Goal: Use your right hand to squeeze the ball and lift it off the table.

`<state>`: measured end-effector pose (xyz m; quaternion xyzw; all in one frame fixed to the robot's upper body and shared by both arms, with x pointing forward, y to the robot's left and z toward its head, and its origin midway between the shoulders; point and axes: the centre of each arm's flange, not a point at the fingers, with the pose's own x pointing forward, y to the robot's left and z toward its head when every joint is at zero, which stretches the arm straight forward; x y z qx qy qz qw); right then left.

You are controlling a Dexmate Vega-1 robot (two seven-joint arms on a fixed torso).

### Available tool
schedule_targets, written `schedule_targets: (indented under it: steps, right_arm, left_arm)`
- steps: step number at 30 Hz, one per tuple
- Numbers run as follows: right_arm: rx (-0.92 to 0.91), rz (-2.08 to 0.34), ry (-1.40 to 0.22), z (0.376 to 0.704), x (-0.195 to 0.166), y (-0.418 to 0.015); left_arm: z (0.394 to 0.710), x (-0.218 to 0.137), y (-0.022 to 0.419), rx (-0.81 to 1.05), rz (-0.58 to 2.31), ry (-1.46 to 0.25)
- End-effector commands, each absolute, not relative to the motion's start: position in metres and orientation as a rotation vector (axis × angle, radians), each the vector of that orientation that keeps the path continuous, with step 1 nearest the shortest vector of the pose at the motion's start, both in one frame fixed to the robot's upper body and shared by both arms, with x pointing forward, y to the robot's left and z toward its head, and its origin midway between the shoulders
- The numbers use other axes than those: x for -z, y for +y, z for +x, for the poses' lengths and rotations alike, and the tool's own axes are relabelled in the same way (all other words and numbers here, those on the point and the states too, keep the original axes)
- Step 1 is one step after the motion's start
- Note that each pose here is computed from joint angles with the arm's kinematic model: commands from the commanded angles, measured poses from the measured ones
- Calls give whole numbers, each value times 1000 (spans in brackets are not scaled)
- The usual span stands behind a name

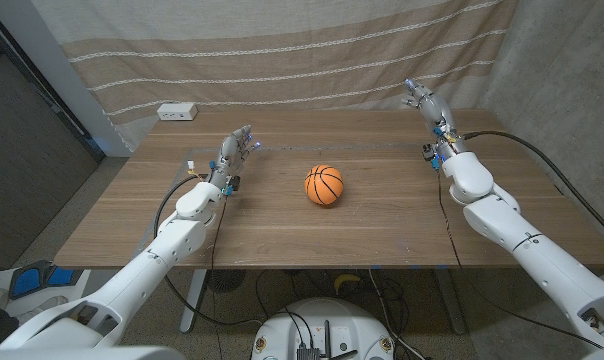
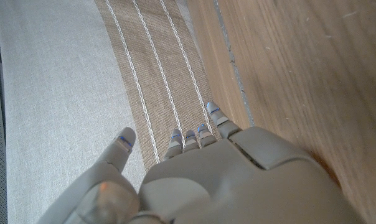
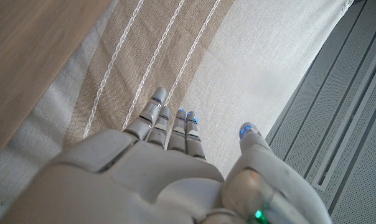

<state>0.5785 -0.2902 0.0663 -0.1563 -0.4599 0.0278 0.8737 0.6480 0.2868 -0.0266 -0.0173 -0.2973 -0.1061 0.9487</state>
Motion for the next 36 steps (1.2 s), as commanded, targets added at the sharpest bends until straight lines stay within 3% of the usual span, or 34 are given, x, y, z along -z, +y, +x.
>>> schedule_targets:
  steps: [1,36]
  right_arm:
    - [-35,-399,-1002,566,-74,-282]
    - [-56,-604,-1110,533,-89,-252]
  left_arm:
    - [649,26,286,219,-41,-604]
    - [651,25,286,227,-38,-602]
